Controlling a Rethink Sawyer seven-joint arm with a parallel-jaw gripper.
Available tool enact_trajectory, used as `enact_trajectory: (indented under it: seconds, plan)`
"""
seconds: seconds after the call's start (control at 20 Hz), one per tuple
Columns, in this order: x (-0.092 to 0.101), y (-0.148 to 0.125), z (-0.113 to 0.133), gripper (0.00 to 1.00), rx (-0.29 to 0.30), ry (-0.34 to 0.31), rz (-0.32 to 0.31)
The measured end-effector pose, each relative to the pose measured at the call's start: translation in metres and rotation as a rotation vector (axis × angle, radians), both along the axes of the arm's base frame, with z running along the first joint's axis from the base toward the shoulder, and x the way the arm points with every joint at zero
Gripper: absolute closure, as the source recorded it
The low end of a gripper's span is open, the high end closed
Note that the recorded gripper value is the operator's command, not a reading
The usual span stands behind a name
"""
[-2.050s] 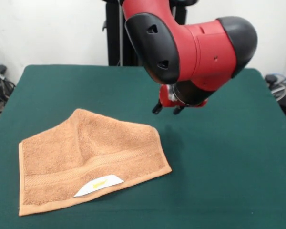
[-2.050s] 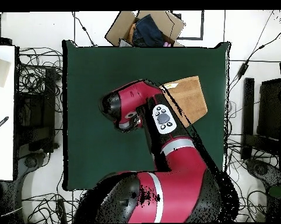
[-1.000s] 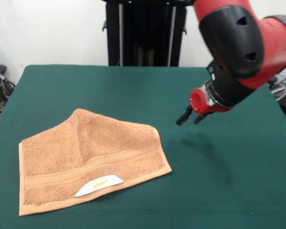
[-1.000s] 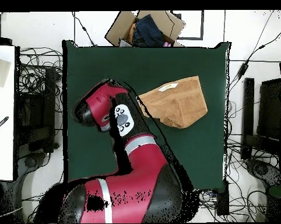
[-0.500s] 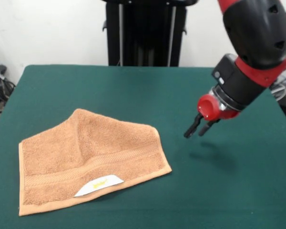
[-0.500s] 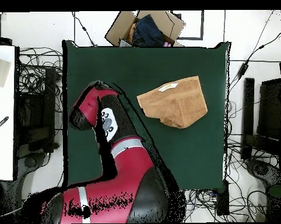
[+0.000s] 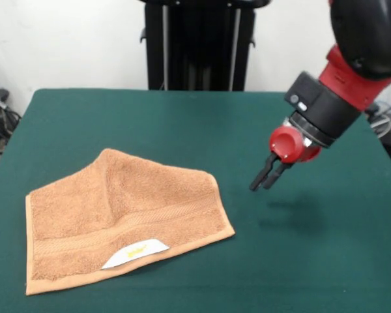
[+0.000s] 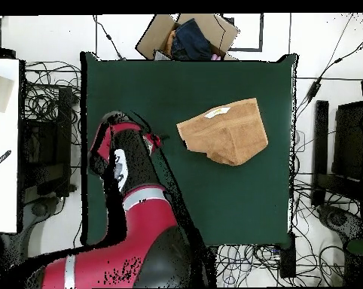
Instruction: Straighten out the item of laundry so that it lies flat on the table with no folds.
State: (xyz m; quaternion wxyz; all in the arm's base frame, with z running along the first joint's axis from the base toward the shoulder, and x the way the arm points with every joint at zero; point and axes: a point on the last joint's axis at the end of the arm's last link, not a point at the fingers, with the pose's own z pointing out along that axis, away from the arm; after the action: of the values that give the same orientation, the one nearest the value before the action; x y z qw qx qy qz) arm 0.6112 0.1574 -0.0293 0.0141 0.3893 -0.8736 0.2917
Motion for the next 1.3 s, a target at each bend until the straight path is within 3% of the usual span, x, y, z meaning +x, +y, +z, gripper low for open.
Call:
enact_trajectory:
  seconds: [0.35, 0.75, 1.3]
  plan:
    - [-0.01, 0.0, 0.009, 0.0, -0.046, -0.027, 0.104]
    - [-0.047, 0.001, 0.01, 0.0, -0.14, -0.005, 0.256]
    - [-0.091, -0.024, -0.009, 0.0, -0.197, 0.09, 0.267]
